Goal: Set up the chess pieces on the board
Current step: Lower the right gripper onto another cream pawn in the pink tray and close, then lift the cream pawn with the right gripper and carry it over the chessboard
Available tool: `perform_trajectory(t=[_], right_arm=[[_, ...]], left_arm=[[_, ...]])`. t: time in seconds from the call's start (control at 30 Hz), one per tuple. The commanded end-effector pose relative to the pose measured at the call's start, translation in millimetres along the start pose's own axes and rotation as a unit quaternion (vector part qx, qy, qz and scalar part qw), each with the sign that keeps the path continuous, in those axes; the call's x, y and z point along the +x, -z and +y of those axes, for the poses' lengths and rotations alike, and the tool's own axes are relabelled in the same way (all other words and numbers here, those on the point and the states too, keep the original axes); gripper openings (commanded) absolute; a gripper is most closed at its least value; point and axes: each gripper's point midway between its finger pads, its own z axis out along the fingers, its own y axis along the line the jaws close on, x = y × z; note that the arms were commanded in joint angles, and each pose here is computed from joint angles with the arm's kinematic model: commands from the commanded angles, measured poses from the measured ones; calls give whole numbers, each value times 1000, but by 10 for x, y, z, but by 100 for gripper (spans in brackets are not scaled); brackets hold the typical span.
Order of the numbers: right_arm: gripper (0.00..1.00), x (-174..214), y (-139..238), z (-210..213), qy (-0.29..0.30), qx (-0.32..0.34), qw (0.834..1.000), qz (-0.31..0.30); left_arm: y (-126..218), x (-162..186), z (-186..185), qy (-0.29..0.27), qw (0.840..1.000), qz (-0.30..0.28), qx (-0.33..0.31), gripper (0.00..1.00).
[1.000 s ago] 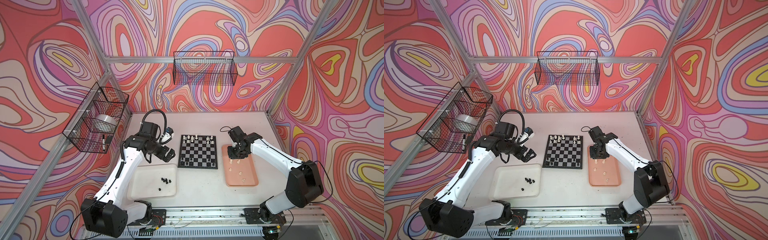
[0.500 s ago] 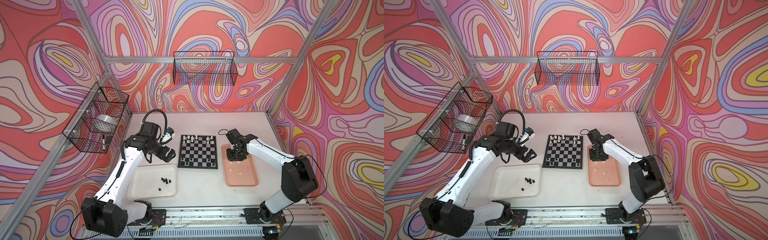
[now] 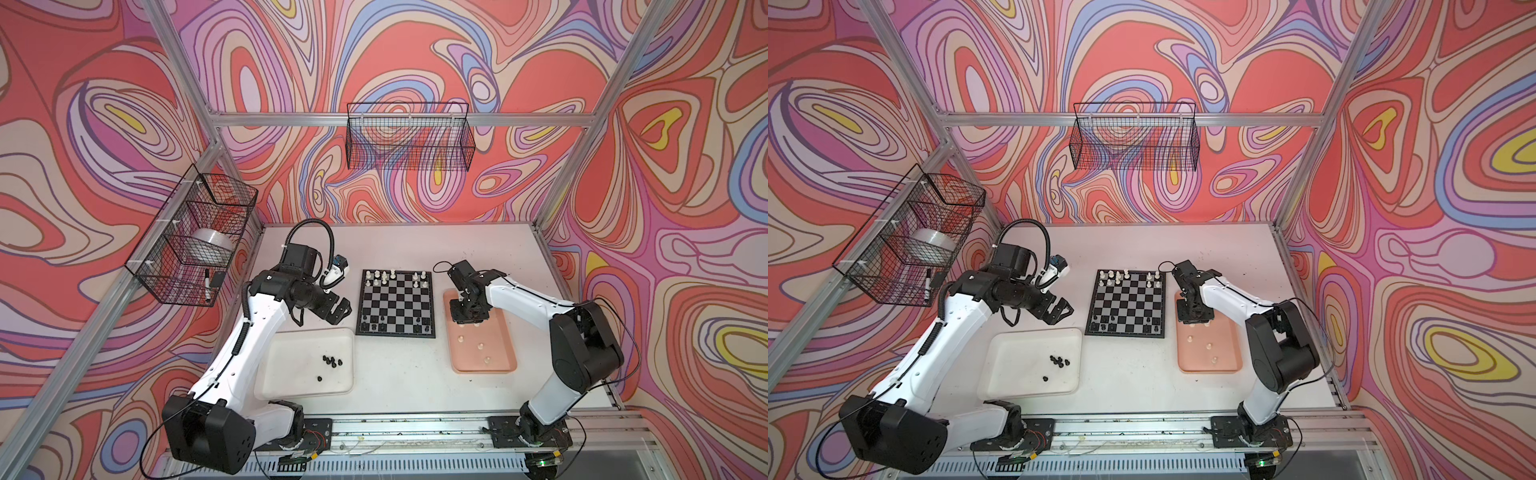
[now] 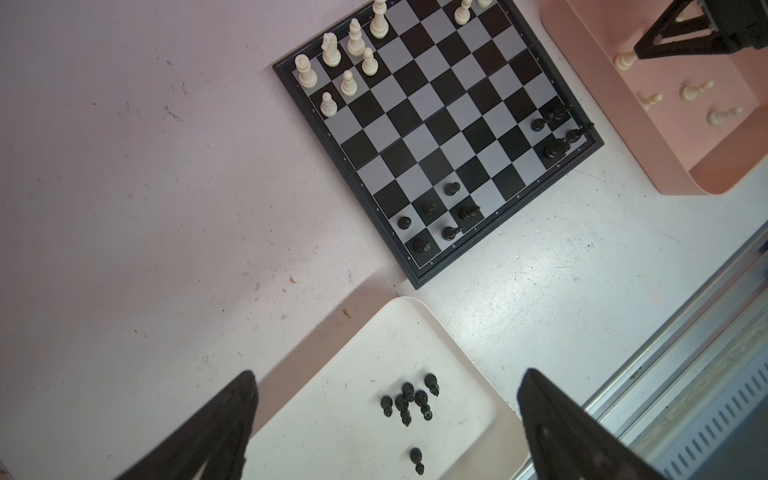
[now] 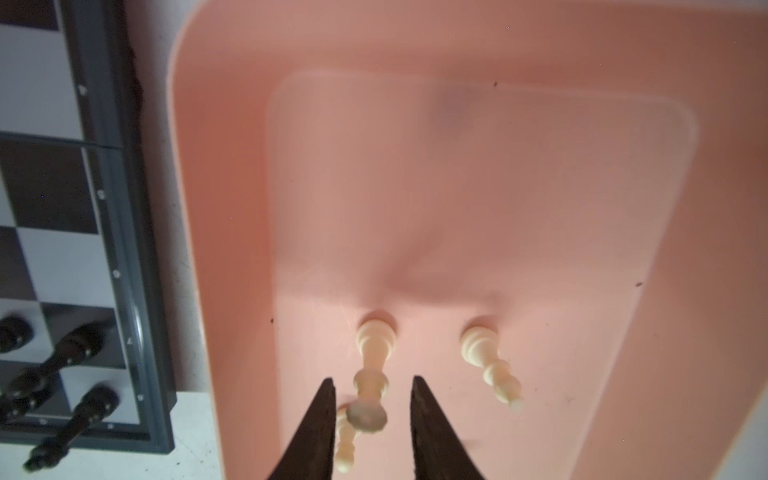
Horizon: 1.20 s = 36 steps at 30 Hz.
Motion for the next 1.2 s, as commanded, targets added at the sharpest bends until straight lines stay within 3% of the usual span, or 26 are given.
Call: perform_trajectory(t=[0.0,0.57,1.17], right_arm=[[30,37,-106,-40,3,13,1000,6],[26,-15,-184,-9,2,9,1000,-2],[14,-18,-175,-22,7,13,1000,-1]], left_arm=[[53,16,-59,-2,1000,4,8,99],[49,10,-54,0,1000,4,7,99],[49,5,-47,0,1000,4,6,99]])
